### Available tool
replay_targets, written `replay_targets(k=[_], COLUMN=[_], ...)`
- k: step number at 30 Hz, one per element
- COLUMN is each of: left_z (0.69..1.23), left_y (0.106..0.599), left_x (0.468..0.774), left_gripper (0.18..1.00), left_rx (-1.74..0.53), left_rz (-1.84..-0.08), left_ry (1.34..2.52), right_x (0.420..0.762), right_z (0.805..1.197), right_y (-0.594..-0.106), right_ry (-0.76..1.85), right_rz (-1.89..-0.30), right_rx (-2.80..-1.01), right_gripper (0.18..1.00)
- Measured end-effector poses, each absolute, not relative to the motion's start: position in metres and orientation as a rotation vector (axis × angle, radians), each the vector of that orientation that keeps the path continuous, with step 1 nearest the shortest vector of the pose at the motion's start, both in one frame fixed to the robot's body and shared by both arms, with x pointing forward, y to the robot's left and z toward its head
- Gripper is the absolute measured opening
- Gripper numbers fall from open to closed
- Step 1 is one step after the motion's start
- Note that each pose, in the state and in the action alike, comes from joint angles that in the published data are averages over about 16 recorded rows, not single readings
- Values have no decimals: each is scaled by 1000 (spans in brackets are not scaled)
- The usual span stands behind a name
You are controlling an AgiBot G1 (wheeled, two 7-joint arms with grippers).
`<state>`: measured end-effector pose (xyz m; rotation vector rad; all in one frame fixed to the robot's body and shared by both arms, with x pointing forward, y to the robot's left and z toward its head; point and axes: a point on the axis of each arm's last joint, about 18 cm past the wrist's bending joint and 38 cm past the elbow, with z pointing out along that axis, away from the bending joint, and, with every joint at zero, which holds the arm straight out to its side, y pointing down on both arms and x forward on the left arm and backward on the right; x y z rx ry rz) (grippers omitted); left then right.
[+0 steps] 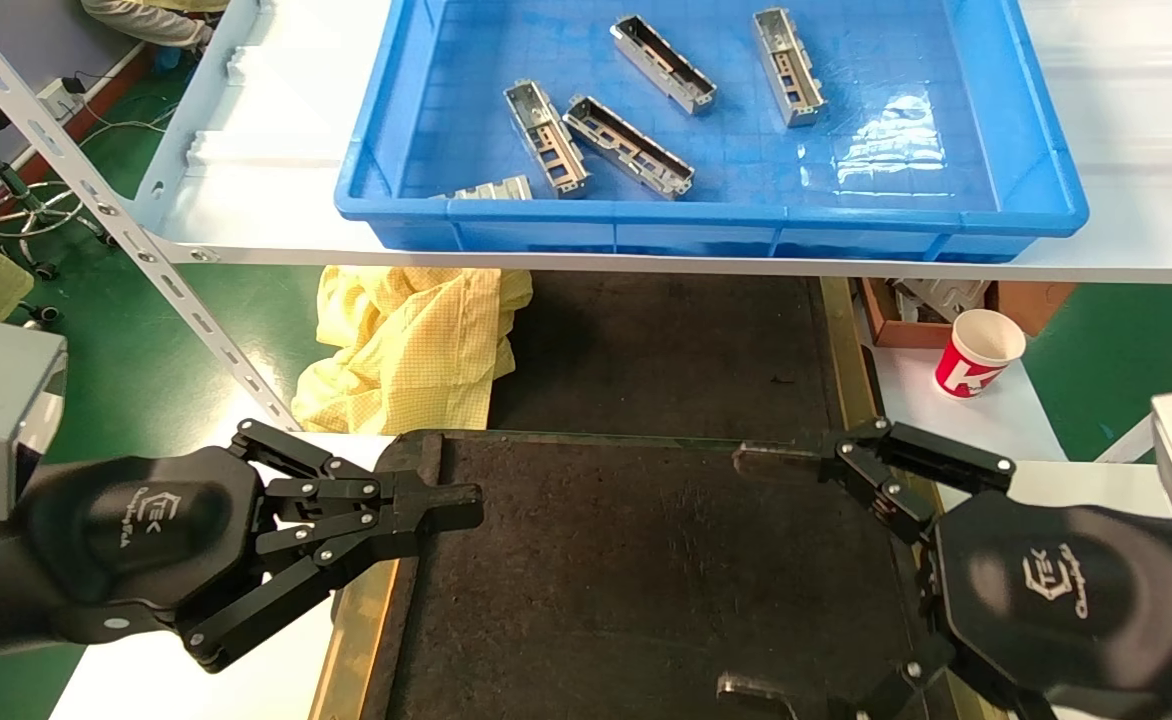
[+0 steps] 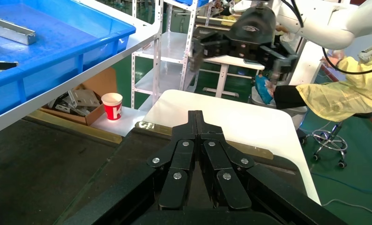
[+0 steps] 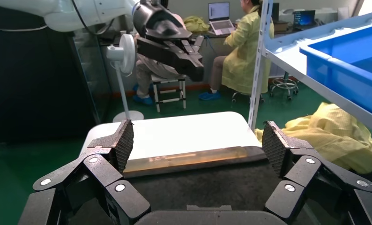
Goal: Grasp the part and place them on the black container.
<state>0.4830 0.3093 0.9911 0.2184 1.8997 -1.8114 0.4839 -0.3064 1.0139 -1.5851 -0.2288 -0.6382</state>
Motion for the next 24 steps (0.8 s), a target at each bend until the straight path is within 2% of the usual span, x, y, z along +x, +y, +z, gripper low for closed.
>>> replay_targets(k=[9, 24], left_z=[991, 991], left_y=[309, 309], left_x=[483, 483], left_gripper=[191, 191], left_rx=[218, 218], left_rz=[-1811, -1811], left_ry=[1900, 1900], right_x=[512, 592], right_z=[1069, 1181], right_y=[-303, -259], right_ry=[-239, -195], right_rz=[-806, -1003], right_rx=[-1570, -1590], right_gripper=[1001, 1001])
